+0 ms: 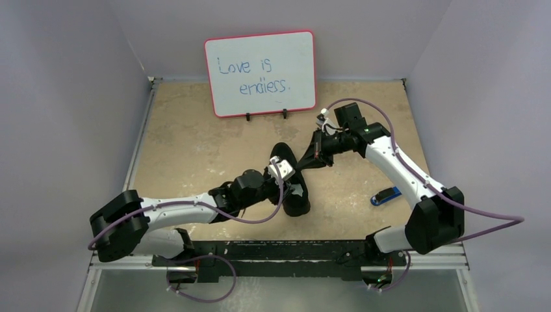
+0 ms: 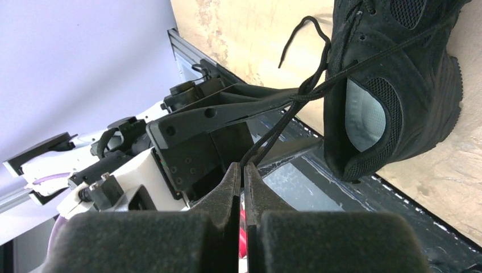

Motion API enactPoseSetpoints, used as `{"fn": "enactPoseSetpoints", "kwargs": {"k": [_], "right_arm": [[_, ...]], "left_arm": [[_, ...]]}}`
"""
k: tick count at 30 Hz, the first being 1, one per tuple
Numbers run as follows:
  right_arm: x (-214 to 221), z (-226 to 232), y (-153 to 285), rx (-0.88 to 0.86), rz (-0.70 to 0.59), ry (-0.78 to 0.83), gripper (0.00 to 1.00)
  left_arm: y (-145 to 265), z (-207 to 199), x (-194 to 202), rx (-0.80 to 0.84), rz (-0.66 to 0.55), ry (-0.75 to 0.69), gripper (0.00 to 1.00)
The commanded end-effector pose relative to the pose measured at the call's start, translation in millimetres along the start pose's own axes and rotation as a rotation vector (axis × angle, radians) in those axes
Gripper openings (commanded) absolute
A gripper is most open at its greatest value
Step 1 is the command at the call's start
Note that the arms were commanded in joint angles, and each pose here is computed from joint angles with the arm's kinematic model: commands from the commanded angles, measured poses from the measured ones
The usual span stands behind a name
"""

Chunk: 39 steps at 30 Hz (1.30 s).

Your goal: Tie the shoes

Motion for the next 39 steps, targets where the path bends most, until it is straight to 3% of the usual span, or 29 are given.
{"fn": "enactPoseSetpoints", "kwargs": {"k": [1,12,18,22,27,31,36,39], "right_arm": [[1,9,2,-0.039,0.020,-0.001,0.00],[-5,10,-2,-0.030,0.019,-0.006,0.00],[-7,11,-3,-0.038,0.028,-0.002,0.00],[-7,13,-3,-0.042,0.034,0.001,0.00],[-15,17,-3,-0.047,-0.018,0.055,0.01],[-38,14,-3,0.008,-0.136,0.191,0.37],[-74,-9,18,0.044,-0.335,0.393,0.48],[-84,-39,30,0.123,-0.511,0.497,0.54]], "left_arm": [[-9,17,-49,-0.142,-0.156,-0.075,0.41],[-12,12,-71,-0.103,-0.229,-0.035,0.33],[-19,14,-76,-0.122,-0.234,-0.019,0.20],[-22,13,-79,-0.113,-0.220,-0.019,0.01],[-14,7,-82,-0.052,-0.148,0.017,0.00],[-7,-4,-97,0.082,-0.089,0.210,0.00],[-14,10,-101,0.238,-0.003,0.599,0.00],[-14,17,-101,0.233,0.039,0.664,0.00]]}}
Point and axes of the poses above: each gripper's point midway between its finger pads, its own y axis back along the fingers, its own z axis along the line the jaws close on, x = y × z, the point moved 7 cm from there along y, back along the fingers, and after that the axes turned 12 degrees about -y, right-handed, at the moved point
